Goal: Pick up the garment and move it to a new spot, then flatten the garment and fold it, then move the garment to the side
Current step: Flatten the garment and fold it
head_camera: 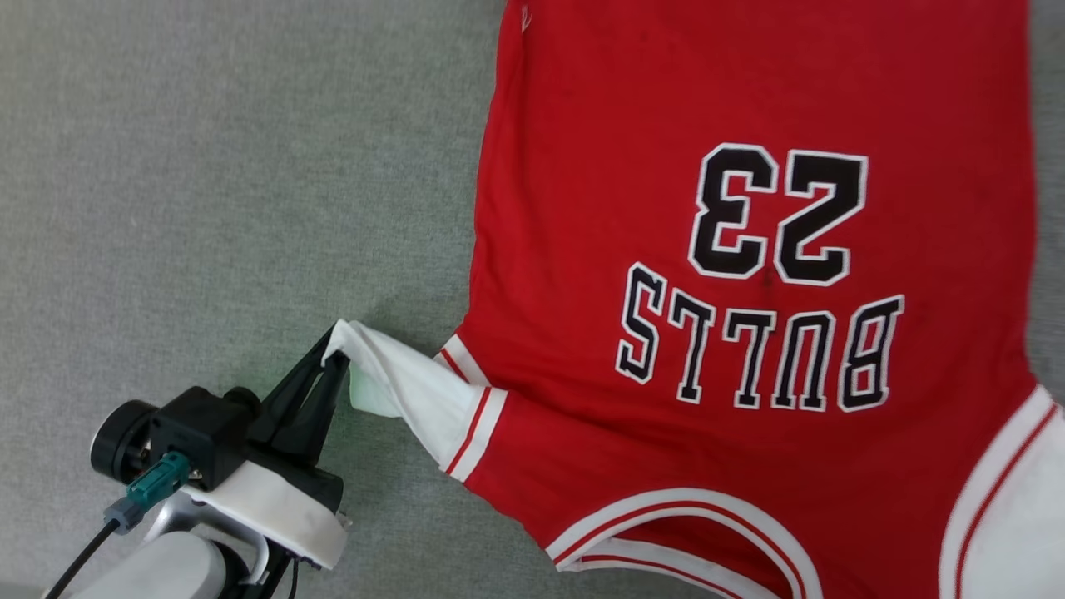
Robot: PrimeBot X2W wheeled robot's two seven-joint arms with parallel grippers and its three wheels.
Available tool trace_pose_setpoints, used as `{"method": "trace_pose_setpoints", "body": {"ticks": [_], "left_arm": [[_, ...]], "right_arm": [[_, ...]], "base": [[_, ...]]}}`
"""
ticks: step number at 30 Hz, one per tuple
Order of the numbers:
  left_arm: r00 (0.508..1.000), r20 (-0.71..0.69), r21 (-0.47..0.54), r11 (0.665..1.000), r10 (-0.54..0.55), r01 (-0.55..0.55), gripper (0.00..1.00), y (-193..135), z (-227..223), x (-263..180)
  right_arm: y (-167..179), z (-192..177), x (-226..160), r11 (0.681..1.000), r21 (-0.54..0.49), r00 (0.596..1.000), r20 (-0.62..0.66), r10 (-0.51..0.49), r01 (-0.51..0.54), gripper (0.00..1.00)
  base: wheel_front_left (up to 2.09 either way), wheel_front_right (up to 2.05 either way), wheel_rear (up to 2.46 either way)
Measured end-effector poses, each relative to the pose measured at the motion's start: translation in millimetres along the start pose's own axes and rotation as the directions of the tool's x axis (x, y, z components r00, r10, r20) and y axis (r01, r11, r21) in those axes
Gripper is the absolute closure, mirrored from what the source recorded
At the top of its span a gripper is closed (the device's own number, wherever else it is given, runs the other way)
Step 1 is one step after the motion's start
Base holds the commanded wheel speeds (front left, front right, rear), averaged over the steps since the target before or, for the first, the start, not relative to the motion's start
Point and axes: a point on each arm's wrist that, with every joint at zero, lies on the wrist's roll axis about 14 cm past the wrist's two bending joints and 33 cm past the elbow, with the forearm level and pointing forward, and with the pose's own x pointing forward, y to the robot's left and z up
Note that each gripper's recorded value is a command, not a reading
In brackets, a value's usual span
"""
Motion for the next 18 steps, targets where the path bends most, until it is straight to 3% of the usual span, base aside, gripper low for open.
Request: {"method": "trace_pose_setpoints", "body": {"ticks": [9, 15, 16, 17, 18], "left_arm": [[0.999, -0.041, 0.021, 1.000, 0.009, -0.009, 1.00, 5.1, -18.4, 14.7], [0.999, -0.044, 0.034, 0.999, 0.019, -0.017, 1.00, 4.5, -19.8, 11.5], [0.999, -0.040, 0.035, 0.999, 0.018, -0.017, 1.00, 3.9, -18.5, 10.7], [0.999, -0.038, 0.037, 0.999, 0.019, -0.017, 1.00, 3.9, -17.7, 9.6], [0.999, -0.036, 0.039, 0.999, 0.019, -0.018, 1.00, 3.8, -16.8, 8.4]], "right_arm": [[35.4, -40.1, 89.0, 0.995, 0.056, 0.970, -0.221, 0.097, -0.086, 0.00], [40.9, -42.7, 103.2, 0.988, 0.107, 0.968, -0.214, 0.131, -0.110, 0.00], [40.1, -41.7, 101.5, 0.988, 0.110, 0.970, -0.206, 0.129, -0.108, 0.60], [39.8, -40.2, 99.2, 0.988, 0.112, 0.972, -0.198, 0.127, -0.107, 1.00], [39.3, -36.8, 95.9, 0.988, 0.116, 0.975, -0.185, 0.127, -0.106, 1.00]], "base": [[0.00, 0.00, 0.00], [0.00, 0.00, 0.00], [0.00, 0.00, 0.00], [0.00, 0.00, 0.00], [0.00, 0.00, 0.00]]}}
